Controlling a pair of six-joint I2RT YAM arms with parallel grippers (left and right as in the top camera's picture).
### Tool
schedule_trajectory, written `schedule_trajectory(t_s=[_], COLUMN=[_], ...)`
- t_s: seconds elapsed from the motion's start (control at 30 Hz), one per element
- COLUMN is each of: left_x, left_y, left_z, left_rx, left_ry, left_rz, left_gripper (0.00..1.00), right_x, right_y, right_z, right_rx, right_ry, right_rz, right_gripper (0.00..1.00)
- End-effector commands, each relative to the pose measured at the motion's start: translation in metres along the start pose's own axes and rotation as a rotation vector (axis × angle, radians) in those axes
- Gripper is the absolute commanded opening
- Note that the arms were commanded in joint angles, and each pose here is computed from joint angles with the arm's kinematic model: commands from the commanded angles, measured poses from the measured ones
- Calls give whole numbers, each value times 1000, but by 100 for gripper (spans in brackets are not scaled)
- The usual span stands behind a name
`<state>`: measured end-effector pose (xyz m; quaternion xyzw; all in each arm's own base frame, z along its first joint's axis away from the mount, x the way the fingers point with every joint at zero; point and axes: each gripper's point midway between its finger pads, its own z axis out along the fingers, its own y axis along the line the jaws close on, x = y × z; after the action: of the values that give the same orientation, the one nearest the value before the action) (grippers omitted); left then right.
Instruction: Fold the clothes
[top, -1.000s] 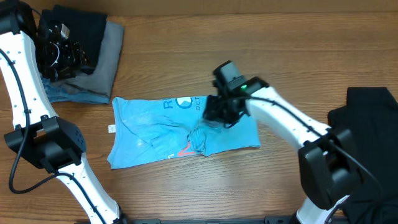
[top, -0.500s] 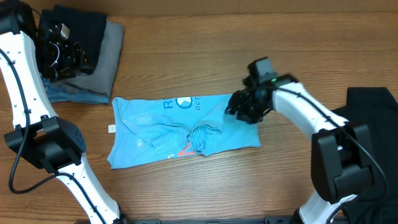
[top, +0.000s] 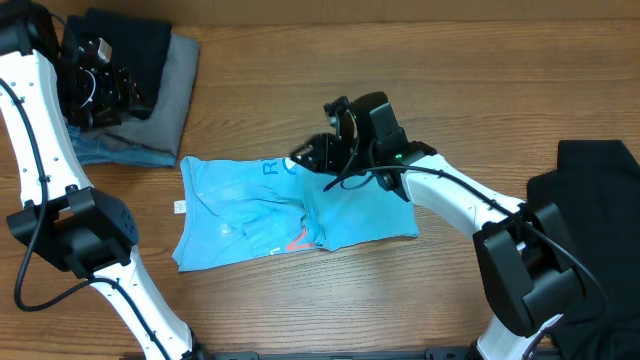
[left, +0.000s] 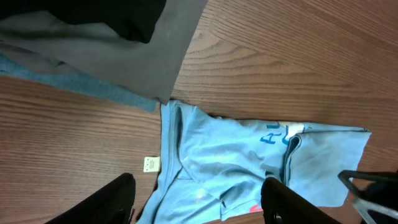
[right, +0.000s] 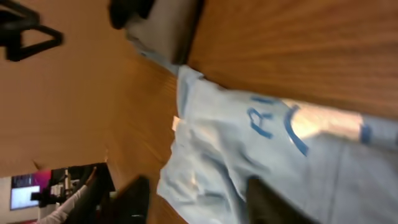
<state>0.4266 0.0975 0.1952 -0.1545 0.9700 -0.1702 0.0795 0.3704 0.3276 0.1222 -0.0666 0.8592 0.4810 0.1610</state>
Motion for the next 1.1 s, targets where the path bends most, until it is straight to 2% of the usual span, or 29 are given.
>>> schedule_trajectory(t_s=[0.0,0.1,0.2,0.33,0.4,0.5,0.6,0.7,0.77,0.9,1.07], left_x=[-1,-1,-1,1,4,11,23,43,60,97,127], left_y=[-14,-14,-14,-19,-24,-33,-39,-31,-20,-6,21], left_z=[-18,-18,-19,-29,-41,-66,-85,-88,-79,-39,35], left_rx=[17,17,17,23,21,15,2,-46,-92,-84,-67], left_ry=[-51,-51,-52,-77,-107,-164,-200,-175,-122,59,224], left_rz=[52,52,52,62,73,96,108,85,45,-23,-42], left_gripper=[68,68,67,66,66,65,74,81,82,83,88], right_x=[-10,-2,20,50,58,56,43,30,24,18,22], right_y=[10,-8,-35,-53,-53,-49,-35,-13,1,23,25], right_z=[-13,-26,-42,-58,-66,-78,-96,-118,-132,-152,-156], right_rx=[-38,-11,64,133,151,201,242,249,235,213,217], right_ry=[-14,44,131,237,262,238,164,78,33,-30,-25], right_rz=[5,104,213,214,186,143,75,9,-24,-70,-64], right_gripper=[60,49,49,50,54,55,58,61,63,67,68])
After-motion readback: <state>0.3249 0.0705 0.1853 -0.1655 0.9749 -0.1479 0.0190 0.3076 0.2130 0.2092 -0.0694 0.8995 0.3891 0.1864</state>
